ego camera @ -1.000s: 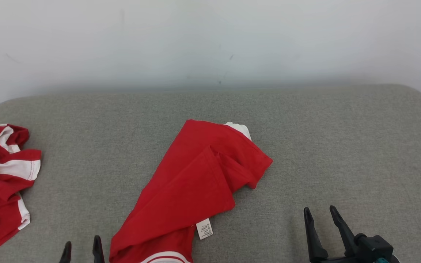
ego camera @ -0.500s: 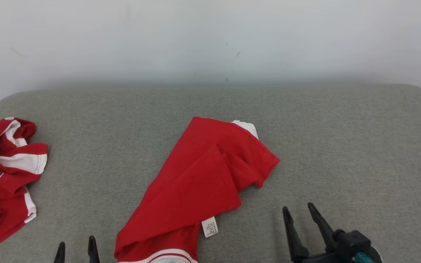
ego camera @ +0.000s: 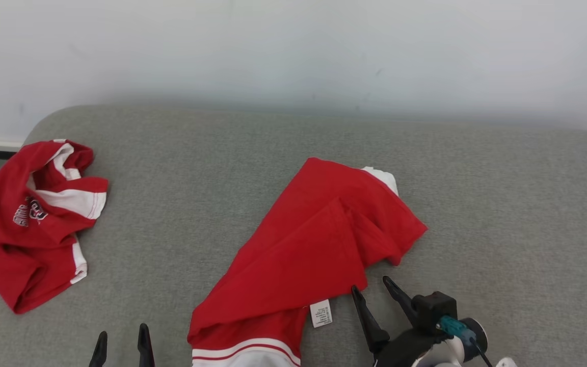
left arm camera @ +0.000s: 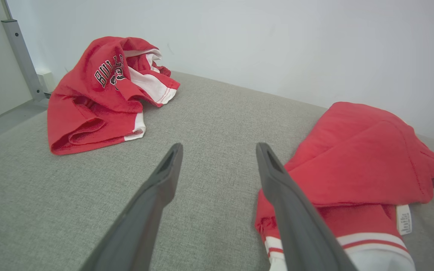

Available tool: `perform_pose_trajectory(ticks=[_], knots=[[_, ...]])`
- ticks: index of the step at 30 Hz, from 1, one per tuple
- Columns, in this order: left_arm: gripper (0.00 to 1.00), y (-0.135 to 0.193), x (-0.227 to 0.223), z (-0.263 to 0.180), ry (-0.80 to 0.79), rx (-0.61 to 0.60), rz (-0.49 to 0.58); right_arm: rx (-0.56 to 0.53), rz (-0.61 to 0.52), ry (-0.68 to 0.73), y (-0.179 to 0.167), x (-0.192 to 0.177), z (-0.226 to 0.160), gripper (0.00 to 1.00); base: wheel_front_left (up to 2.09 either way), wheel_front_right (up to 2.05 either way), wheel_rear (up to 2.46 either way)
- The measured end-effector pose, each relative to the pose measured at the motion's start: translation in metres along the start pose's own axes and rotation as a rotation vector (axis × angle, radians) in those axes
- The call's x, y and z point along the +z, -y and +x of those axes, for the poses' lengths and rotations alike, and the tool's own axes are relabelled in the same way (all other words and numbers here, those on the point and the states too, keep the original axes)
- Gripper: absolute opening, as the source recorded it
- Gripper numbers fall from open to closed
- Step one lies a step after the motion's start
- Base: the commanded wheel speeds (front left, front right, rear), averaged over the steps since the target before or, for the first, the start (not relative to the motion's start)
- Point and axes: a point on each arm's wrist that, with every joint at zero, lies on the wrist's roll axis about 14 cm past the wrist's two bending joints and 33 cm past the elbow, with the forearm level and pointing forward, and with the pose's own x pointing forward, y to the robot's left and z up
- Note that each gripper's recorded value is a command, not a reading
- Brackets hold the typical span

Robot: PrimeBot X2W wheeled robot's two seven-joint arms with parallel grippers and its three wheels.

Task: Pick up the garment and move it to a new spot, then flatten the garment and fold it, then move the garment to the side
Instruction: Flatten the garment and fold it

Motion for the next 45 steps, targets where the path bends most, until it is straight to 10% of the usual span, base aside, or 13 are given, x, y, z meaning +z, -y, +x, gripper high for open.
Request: perform_pose_trajectory(ticks=[10, 11, 12, 13, 28, 45], knots=[[1.00, -0.014, -0.003, -0.010, -0.010, 0.060, -0.012, 0.054, -0.028, -0.130, -0.010, -0.027, 0.024, 1.00, 0.00, 0.00, 0.00], [1.00, -0.016, -0.003, -0.011, -0.010, 0.066, -0.013, 0.060, -0.029, -0.132, -0.012, -0.026, 0.026, 0.70, 0.00, 0.00, 0.00], [1.00, -0.017, -0.003, -0.012, -0.010, 0.071, -0.012, 0.067, -0.028, -0.125, -0.014, -0.023, 0.030, 0.04, 0.00, 0.00, 0.00], [1.00, -0.019, -0.003, -0.013, -0.009, 0.076, -0.013, 0.072, -0.030, -0.118, -0.015, -0.020, 0.032, 0.00, 0.00, 0.00, 0.00], [1.00, -0.005, -0.004, -0.015, -0.009, 0.031, -0.028, -0.058, -0.080, 0.127, 0.035, 0.059, 0.017, 0.00, 0.00, 0.00, 0.00], [1.00, 0.046, -0.017, -0.004, -0.054, -0.122, -0.059, -0.457, -0.160, 0.257, 0.174, 0.099, -0.109, 0.00, 0.00, 0.00, 0.00]])
